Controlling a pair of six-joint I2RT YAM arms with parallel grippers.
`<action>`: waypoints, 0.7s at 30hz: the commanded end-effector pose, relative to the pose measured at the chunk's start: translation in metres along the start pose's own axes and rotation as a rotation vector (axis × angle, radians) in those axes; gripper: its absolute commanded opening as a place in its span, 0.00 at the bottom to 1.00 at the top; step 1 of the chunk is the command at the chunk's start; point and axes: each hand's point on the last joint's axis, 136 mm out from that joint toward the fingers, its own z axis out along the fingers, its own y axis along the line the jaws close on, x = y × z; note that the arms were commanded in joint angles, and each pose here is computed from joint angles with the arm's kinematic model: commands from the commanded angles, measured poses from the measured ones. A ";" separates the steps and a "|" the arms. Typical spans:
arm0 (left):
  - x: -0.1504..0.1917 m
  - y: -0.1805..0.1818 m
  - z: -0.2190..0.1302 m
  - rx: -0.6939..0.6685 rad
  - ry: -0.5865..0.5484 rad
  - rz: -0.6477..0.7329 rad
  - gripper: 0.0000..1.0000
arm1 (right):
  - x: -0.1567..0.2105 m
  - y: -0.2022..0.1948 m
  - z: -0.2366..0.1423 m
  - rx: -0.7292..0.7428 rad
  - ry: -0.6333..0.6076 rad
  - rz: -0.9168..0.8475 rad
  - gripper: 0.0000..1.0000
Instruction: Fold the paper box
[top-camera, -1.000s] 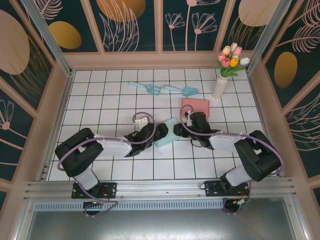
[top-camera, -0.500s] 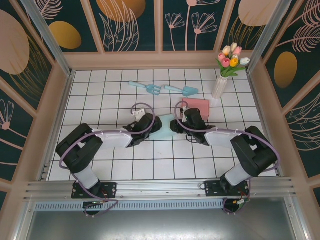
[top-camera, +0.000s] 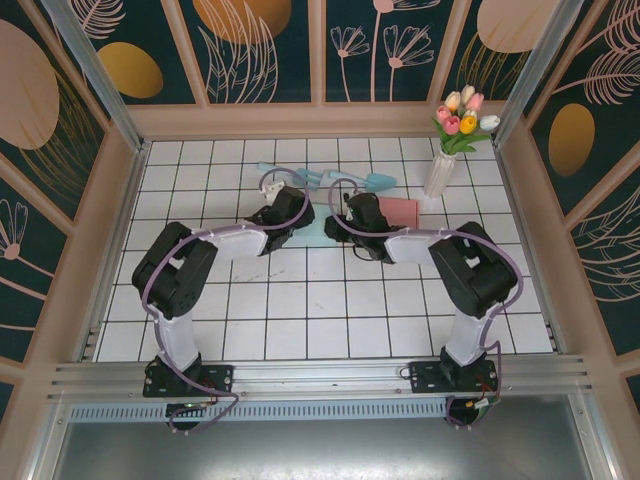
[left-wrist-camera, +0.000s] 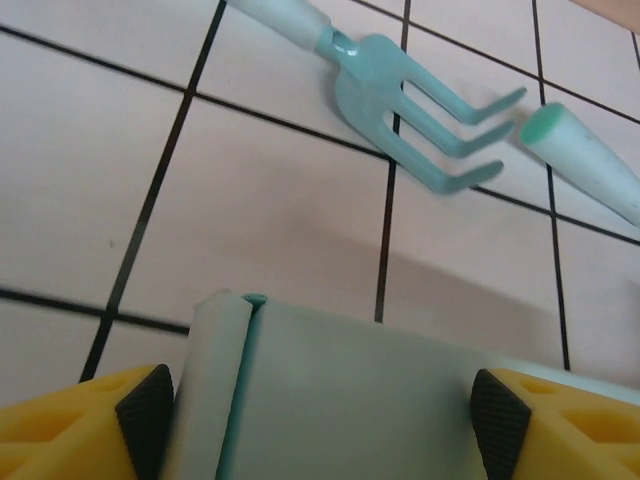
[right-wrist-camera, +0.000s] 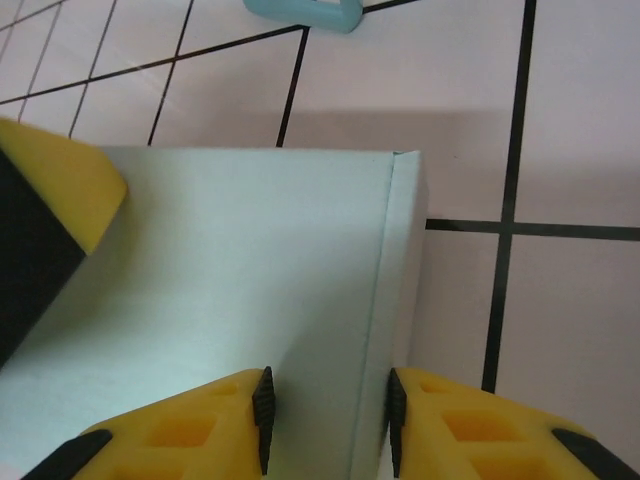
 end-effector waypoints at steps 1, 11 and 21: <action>-0.001 -0.033 0.007 0.115 0.030 0.042 0.79 | -0.015 0.044 0.007 -0.122 -0.042 -0.066 0.37; -0.007 0.008 0.026 -0.050 -0.002 0.050 0.97 | -0.025 0.034 0.005 -0.076 -0.098 -0.076 0.40; -0.034 0.040 0.013 -0.124 -0.033 -0.005 0.99 | -0.033 0.022 -0.020 -0.029 -0.145 -0.064 0.47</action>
